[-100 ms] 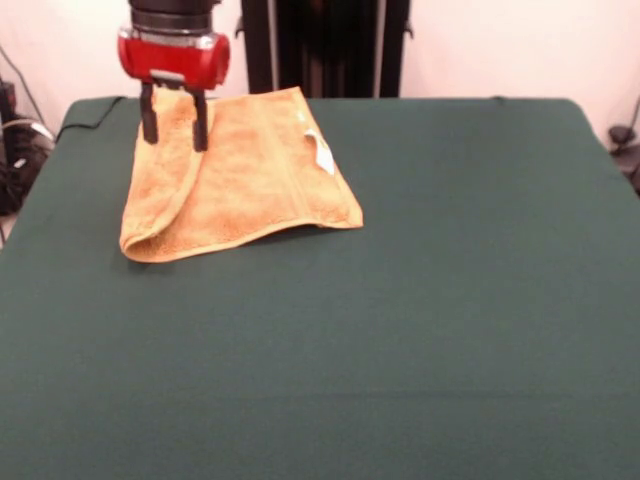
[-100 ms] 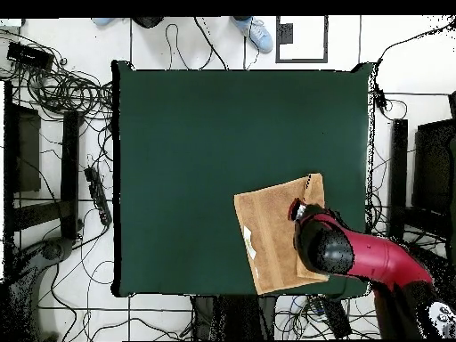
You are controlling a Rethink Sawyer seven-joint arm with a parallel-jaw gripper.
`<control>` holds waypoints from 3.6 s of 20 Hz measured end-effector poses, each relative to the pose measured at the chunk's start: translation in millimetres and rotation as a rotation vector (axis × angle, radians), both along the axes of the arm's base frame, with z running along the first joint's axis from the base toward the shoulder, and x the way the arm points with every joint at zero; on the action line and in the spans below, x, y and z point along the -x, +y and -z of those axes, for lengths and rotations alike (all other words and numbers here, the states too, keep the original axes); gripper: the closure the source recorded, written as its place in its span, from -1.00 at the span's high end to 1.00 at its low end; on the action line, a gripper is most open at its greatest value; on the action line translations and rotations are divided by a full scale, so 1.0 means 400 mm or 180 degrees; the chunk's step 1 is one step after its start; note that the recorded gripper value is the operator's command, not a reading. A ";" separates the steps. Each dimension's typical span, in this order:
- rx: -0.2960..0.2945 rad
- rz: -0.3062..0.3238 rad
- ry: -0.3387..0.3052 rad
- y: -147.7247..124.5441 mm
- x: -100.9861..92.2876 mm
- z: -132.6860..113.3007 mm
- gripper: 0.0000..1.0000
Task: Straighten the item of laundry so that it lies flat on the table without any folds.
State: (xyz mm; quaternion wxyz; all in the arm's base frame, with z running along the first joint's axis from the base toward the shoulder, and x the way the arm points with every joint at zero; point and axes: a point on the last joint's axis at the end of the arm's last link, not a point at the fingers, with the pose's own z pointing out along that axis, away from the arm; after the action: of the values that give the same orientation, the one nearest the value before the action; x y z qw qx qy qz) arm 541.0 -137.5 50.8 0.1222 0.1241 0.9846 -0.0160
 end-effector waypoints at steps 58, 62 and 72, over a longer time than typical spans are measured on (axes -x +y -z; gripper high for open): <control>0.0199 -0.0026 0.0025 -0.158 0.031 0.020 1.00; 0.0198 0.0022 0.0027 -0.178 0.038 0.020 1.00; 0.0191 0.0008 0.0034 -0.171 0.038 0.024 1.00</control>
State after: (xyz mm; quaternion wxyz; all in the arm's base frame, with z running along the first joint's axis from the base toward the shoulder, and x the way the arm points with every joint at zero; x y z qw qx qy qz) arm 525.8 -205.9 41.3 0.1206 0.1216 0.9841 -0.0463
